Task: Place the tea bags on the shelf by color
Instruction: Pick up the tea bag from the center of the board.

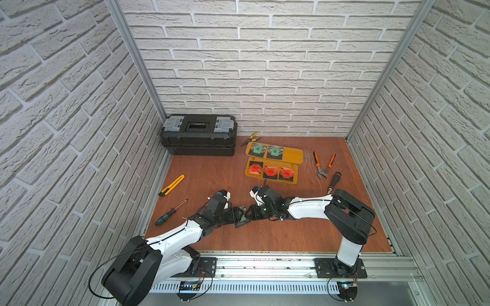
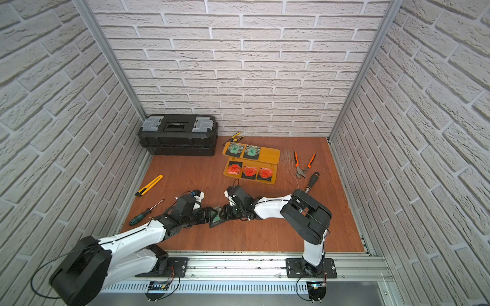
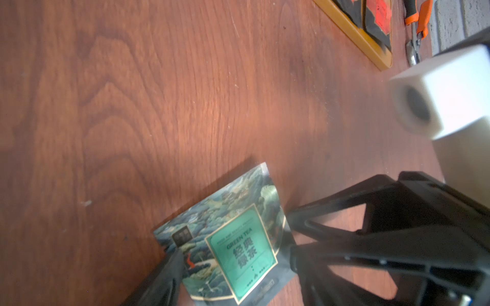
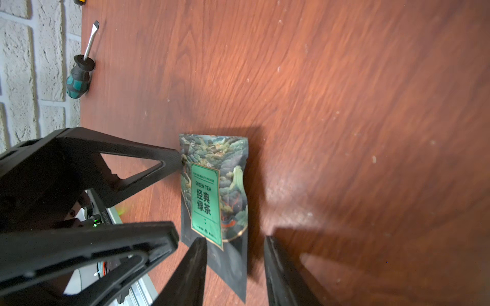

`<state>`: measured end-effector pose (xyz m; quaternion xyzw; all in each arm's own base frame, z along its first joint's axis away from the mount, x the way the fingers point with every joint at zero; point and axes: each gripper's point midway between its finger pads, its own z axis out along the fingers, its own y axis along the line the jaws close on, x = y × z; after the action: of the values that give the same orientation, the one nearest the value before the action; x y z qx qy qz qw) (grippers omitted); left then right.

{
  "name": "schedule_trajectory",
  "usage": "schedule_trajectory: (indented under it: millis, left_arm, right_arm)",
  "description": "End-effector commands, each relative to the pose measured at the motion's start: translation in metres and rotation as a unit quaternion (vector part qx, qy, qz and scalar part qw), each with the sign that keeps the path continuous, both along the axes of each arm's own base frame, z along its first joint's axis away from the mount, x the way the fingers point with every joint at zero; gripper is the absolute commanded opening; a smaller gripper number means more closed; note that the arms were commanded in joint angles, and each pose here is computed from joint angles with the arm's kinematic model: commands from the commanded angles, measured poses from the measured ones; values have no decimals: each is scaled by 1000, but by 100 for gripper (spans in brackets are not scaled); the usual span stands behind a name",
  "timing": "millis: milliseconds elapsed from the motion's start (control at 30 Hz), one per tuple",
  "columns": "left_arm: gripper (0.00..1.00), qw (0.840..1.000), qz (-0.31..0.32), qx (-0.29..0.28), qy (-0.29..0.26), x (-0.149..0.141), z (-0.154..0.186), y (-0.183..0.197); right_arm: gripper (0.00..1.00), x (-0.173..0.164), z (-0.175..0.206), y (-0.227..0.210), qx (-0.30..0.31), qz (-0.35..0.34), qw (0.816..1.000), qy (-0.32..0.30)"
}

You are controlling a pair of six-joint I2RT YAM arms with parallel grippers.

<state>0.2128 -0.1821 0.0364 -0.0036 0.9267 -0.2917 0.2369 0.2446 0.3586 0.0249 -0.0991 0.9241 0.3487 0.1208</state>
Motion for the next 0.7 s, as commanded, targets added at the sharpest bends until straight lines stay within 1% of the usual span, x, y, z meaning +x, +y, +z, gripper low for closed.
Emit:
schedule_trajectory:
  millis: [0,400,667]
  left_arm:
    - [72,1000,-3,-5,-1,-2,-2,-1]
    - [72,1000,-2,-6,0,-2,-3,-1]
    - [71,1000,-1,-5,0,-1,-3,-1]
  right_arm:
    - [39,7,5,7,17,-6,1000,-3]
    - [33,10,2,12,28,-11,1000,6]
    - [23,13,5,14,36,-13,999,4]
